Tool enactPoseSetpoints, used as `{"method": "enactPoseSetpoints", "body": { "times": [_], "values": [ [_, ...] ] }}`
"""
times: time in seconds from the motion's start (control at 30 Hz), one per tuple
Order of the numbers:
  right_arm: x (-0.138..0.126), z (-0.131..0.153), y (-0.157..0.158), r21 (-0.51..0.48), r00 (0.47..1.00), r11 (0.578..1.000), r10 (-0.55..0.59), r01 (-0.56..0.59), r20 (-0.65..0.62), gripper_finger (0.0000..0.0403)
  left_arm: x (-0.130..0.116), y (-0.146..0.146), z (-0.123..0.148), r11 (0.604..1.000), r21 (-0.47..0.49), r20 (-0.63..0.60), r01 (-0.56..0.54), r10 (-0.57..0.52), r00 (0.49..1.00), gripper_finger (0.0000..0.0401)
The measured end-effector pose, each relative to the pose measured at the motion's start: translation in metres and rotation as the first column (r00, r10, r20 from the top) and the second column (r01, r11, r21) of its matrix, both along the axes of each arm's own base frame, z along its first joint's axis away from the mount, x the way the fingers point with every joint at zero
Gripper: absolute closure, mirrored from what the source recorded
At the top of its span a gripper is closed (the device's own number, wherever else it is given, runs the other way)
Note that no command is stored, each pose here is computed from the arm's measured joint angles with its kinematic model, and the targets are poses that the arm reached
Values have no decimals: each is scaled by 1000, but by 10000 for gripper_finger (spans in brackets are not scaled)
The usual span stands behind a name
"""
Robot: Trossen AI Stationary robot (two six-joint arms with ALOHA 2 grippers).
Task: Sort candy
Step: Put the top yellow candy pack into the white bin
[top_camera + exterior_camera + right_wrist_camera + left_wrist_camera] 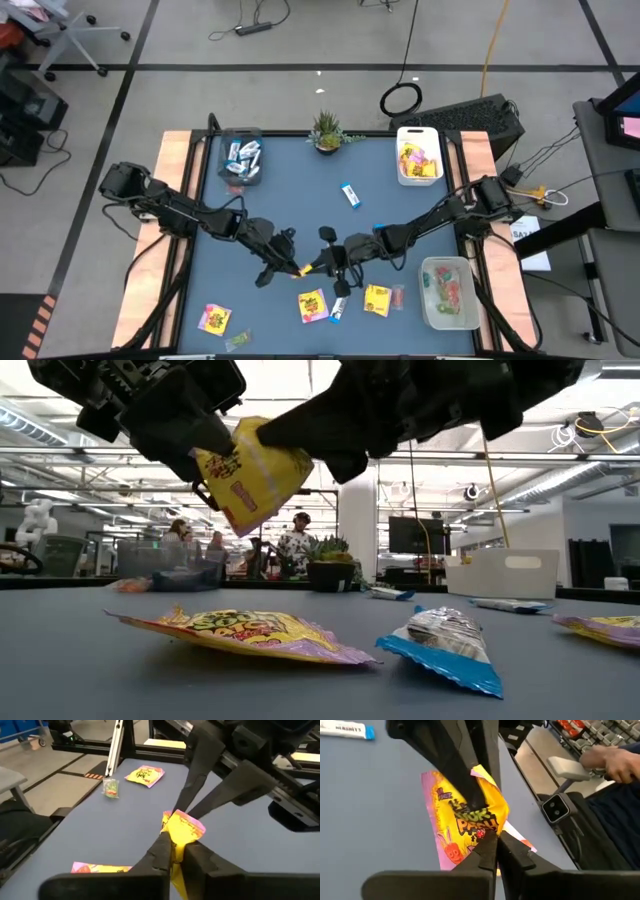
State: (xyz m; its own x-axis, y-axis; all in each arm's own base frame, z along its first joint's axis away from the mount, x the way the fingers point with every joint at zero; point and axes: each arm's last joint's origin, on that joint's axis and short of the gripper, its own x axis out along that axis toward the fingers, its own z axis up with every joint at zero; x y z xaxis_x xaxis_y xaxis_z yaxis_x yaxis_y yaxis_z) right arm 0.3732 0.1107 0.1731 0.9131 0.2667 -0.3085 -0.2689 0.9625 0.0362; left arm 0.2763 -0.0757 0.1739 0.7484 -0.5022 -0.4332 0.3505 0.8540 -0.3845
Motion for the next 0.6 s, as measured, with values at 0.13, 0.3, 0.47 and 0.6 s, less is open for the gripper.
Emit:
{"method": "enactPoseSetpoints", "body": {
  "times": [0.13, 0.3, 0.47, 0.6],
  "values": [
    [-4, 10, -2, -13, 1000, 1000, -21, 21, -8, 392, 1, 0, 2, 1000, 6, 26, -21, 21, 999, 360],
    [-14, 23, -6, -75, 991, 990, -124, 120, -55, 395, 0, 3, 8, 995, 76, 74, -71, 65, 995, 299],
    [-29, 38, -8, -144, 972, 969, -215, 200, -95, 400, -4, 8, 22, 980, 156, 169, -125, 99, 981, 234],
    [-47, 52, -13, -227, 933, 928, -331, 295, -140, 399, -8, 13, 32, 957, 224, 219, -185, 136, 966, 195]
  ]
}}
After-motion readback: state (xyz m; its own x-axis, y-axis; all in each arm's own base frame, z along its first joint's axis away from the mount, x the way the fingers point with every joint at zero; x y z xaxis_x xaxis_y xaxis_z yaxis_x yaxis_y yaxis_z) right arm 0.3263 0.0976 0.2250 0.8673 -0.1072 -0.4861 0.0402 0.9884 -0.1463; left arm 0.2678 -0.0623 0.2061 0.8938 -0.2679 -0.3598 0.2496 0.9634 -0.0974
